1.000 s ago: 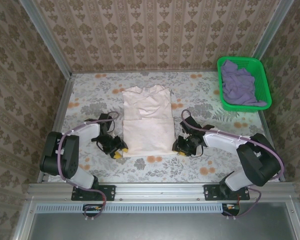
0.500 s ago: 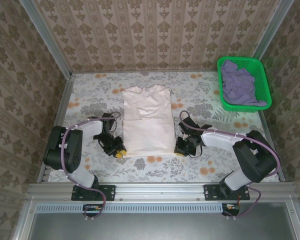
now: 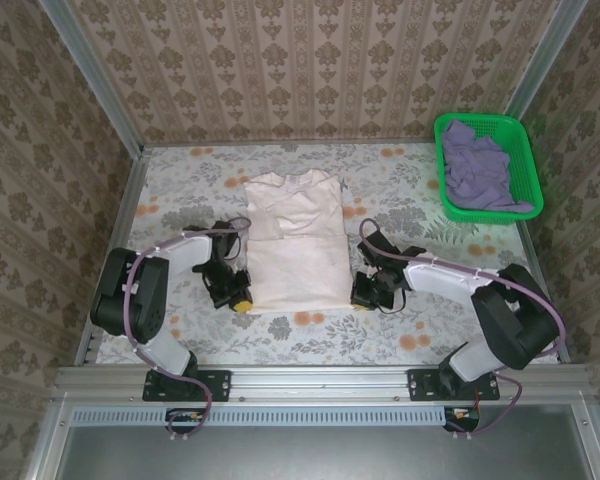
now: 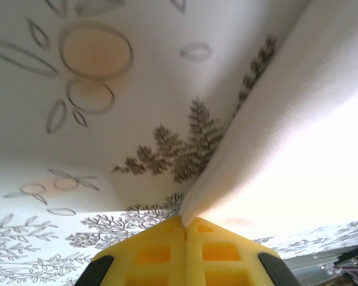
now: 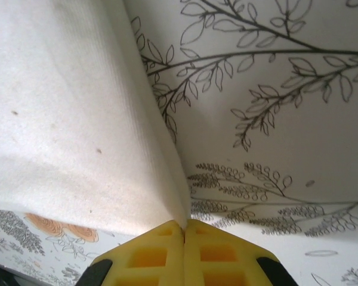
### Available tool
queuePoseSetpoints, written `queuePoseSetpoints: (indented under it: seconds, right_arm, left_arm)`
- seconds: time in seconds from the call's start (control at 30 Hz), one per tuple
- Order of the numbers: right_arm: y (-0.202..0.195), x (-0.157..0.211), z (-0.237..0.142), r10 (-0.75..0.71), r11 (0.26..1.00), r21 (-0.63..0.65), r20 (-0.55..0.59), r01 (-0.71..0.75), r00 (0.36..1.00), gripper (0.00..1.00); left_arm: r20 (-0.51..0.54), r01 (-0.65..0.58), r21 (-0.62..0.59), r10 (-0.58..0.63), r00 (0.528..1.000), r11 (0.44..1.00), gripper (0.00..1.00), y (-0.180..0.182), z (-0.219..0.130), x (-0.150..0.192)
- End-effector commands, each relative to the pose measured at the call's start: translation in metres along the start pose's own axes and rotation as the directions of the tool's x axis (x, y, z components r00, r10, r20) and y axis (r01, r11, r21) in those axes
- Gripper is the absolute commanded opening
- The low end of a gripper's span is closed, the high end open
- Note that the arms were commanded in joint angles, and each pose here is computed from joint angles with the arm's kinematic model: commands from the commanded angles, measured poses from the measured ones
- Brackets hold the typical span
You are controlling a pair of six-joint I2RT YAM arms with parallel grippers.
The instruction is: Fold and stack the t-shirts
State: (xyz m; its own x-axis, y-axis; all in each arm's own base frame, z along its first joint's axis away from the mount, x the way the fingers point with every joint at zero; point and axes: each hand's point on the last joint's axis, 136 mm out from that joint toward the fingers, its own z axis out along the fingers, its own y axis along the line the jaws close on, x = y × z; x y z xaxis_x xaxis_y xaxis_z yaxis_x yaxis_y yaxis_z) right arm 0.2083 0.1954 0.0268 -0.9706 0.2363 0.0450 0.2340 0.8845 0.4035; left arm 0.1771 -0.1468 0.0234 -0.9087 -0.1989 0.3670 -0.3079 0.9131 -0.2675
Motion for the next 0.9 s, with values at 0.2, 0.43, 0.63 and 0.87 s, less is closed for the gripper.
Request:
queuePoseSetpoints:
  seconds: [0.2,0.43,0.63,0.87]
  right_arm:
    - [-0.025,0.068,-0.011,-0.019,1.0,-0.019,-0.06,0.018,0.998,0.0]
    - [-0.023,0.101,-0.024,-0.051,0.993,-0.111,-0.025,0.048,0.998,0.0]
    - [0.003,0.091,-0.066,-0.103,0.972,-0.203,0.088,0.119,0.991,0.0]
    - [0.046,0.039,-0.106,-0.087,0.95,-0.281,0.175,0.134,0.981,0.0]
  left_arm:
    - [-0.06,-0.07,-0.084,0.065,0.996,0.994,0.0,0.015,0.014,0.066]
    - [-0.054,-0.109,-0.022,0.108,0.993,0.994,0.0,0.016,0.008,0.104]
    - [0.039,-0.166,0.11,0.162,0.986,0.98,0.0,-0.015,-0.035,0.109]
    - [0.167,-0.174,0.257,0.134,0.977,0.951,0.0,-0.063,-0.1,0.073]
